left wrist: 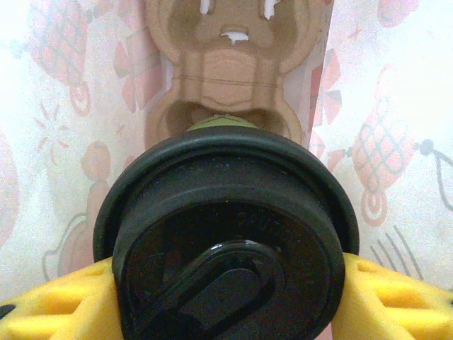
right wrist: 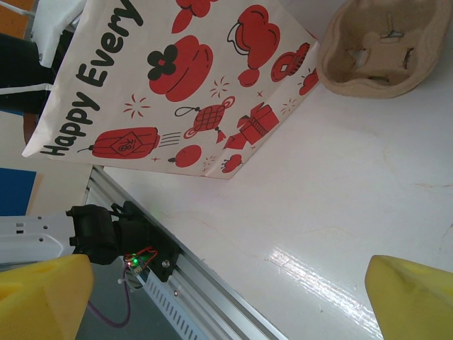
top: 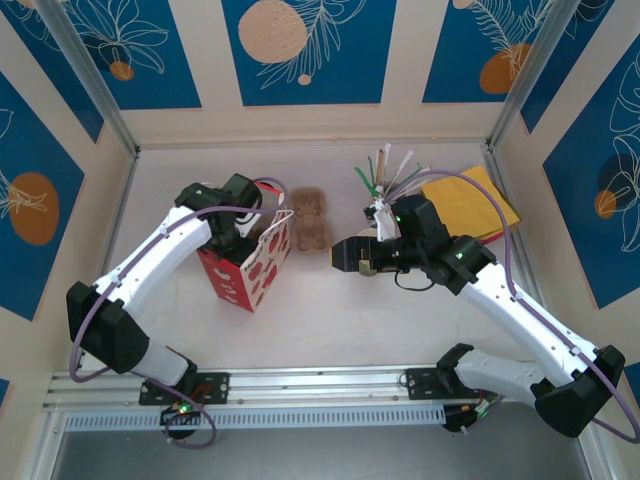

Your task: Pack the takeout coffee

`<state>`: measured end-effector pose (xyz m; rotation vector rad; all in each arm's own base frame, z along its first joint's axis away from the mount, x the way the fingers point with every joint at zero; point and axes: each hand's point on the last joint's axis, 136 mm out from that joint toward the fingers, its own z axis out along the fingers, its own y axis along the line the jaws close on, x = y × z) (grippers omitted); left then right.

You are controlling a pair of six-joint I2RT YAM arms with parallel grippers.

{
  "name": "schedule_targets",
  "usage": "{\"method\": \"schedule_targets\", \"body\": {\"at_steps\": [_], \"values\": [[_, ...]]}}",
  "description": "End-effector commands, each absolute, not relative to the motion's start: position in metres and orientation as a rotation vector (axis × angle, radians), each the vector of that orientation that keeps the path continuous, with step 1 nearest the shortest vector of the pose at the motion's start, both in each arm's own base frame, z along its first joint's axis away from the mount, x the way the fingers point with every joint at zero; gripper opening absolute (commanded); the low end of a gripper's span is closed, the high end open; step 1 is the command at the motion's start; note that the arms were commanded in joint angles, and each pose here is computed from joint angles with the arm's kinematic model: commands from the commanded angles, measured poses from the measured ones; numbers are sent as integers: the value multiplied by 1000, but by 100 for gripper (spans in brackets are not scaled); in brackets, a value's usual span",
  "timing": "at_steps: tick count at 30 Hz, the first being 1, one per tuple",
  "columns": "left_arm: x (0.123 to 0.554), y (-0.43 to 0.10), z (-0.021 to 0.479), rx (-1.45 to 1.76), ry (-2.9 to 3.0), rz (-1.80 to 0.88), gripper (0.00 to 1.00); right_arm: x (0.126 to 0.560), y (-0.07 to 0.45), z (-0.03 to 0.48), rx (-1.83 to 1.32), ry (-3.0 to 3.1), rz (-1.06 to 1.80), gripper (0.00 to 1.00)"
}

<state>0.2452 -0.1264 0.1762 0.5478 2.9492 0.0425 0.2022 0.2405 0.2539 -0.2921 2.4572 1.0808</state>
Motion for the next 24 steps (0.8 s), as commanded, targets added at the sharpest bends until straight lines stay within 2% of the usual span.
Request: {"method": "schedule_targets", "body": {"at_steps": [1, 24], "values": [[244, -119, 178, 538, 2941, 60, 59, 199, 241, 259, -298, 2452, 1089, 99], [244, -114, 163, 541, 2958, 106, 59, 199, 241, 261, -301, 2449, 1087, 99]]}}
